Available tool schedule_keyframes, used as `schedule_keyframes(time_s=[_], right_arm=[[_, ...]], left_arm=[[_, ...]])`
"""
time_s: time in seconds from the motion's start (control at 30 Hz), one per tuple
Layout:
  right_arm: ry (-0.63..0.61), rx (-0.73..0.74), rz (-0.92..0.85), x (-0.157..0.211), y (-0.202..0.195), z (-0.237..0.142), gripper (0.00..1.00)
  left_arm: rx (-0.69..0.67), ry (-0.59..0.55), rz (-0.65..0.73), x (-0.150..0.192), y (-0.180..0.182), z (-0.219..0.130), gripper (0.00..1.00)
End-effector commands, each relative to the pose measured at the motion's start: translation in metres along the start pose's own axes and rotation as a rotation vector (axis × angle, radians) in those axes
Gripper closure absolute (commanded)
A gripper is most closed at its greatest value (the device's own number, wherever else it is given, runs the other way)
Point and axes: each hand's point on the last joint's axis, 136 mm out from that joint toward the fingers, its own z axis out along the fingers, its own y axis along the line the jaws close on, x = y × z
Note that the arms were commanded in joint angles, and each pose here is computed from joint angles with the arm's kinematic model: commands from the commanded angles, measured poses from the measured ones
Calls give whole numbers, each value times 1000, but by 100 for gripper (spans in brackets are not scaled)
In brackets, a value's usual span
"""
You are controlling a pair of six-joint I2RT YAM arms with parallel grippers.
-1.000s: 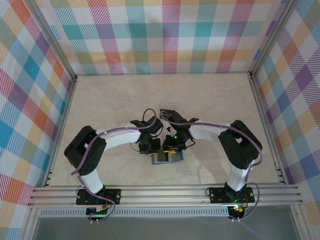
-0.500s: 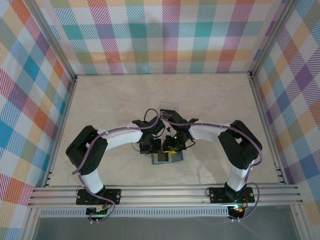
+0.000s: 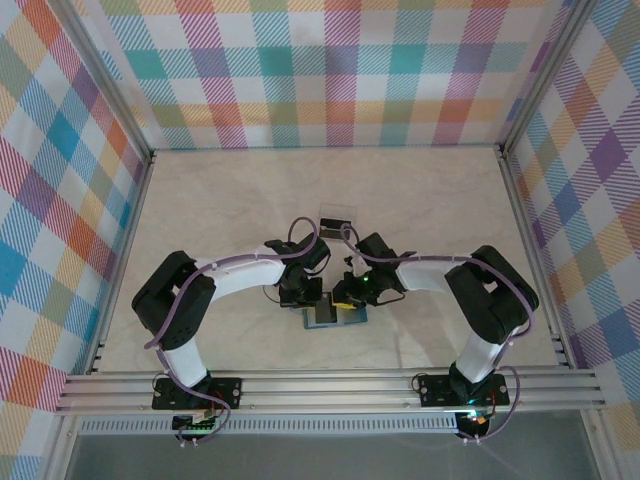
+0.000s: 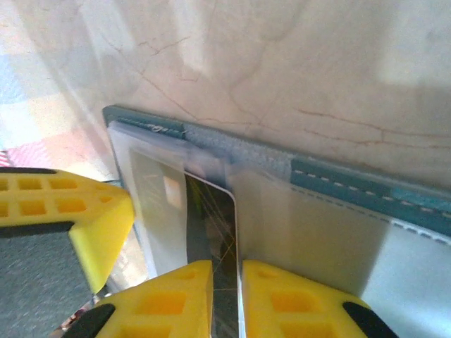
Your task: Take the credit cards out of the card holder
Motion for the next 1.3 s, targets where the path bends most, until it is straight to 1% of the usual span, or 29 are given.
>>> schedule_keyframes(time_s=[0.0, 0.07, 0.17, 0.5, 0.67, 0.83, 1.0, 1.27], right_arm=[[-10, -178, -45, -4, 30, -8, 81], [3, -216, -59, -3, 36, -8, 82], [11, -232, -65, -2, 38, -7, 84], [-2, -174, -32, -3, 23, -7, 92], [-25, -94, -31, -3, 11, -16, 95], [-1, 86, -32, 3, -7, -31, 97], [11, 197, -55, 5, -12, -48, 97], [19, 257, -70, 1, -13, -54, 98]], left_arm=[[-177, 109, -9, 32, 44, 27, 95], [-173, 108, -9, 31, 43, 28, 95], [-171, 109, -8, 30, 42, 28, 95], [-174, 109, -8, 32, 44, 27, 95], [-177, 107, -5, 32, 44, 25, 95], [-170, 92, -1, 30, 43, 21, 94], [-137, 71, -2, 27, 37, 17, 94], [-120, 75, -2, 26, 32, 18, 94]])
